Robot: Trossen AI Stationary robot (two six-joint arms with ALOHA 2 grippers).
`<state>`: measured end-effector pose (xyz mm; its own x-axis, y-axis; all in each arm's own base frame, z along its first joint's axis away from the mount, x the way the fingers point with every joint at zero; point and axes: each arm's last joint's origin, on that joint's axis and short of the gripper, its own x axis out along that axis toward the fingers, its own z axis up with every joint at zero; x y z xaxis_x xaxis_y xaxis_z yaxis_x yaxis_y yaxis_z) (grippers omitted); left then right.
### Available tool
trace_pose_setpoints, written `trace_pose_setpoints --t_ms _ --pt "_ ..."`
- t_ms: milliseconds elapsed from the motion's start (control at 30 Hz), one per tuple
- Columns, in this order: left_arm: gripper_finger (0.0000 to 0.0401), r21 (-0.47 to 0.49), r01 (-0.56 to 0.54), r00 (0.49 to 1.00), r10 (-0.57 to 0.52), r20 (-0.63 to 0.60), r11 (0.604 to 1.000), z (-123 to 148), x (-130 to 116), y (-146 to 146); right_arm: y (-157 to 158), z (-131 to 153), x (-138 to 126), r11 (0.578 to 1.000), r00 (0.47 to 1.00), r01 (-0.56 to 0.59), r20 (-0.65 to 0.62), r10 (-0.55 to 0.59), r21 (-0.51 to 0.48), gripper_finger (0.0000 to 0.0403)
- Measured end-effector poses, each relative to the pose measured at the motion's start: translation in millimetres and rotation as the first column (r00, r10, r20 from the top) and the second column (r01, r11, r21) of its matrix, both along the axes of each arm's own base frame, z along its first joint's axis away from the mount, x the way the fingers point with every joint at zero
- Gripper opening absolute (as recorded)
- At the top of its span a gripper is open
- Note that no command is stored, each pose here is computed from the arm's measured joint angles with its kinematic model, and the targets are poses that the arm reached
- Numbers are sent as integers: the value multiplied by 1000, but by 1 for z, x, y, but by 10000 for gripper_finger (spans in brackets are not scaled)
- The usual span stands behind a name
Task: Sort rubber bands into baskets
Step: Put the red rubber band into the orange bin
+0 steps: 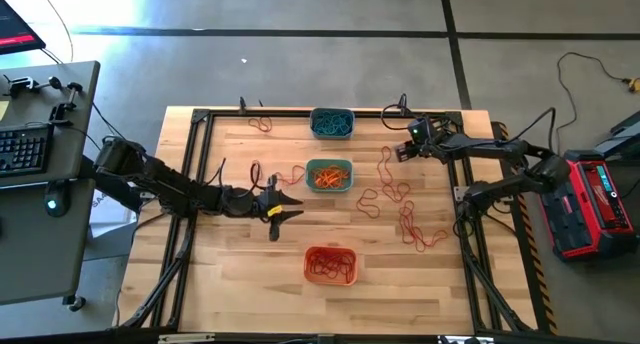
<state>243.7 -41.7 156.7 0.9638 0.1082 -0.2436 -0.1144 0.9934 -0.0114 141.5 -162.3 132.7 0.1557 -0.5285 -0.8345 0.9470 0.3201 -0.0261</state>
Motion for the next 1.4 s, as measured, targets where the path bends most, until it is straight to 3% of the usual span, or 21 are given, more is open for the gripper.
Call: trace_pose_setpoints --t_ms 333,467,633,833,1033,1133,1267,1400 --pt "111 6 7 1000 -7 0 1000 0 0 -1 4 -17 13 1000 995 -6 -101 4 -23 142" --pt "111 6 7 1000 -7 0 1000 0 0 -1 5 -18 14 999 993 -51 -109 50 -8 102" --pt "111 -31 7 1000 -6 20 1000 2 0 -2 5 -18 14 989 978 -146 -150 143 -3 14" --pt "111 -36 9 1000 -8 20 999 2 0 -2 14 -11 18 973 968 -228 -101 230 24 7" --pt "111 -43 7 1000 -7 21 999 2 0 -2 47 11 38 916 917 -399 14 399 -36 2" --pt "111 -43 6 1000 -6 20 999 2 0 -2 74 23 49 867 864 -493 75 498 -75 1" --pt "111 -50 3 1000 -2 21 999 2 0 -2 115 35 62 784 767 -609 161 621 -122 1" --pt "111 -50 1 1000 0 21 999 2 0 -2 161 45 74 676 626 -708 262 735 -205 1"
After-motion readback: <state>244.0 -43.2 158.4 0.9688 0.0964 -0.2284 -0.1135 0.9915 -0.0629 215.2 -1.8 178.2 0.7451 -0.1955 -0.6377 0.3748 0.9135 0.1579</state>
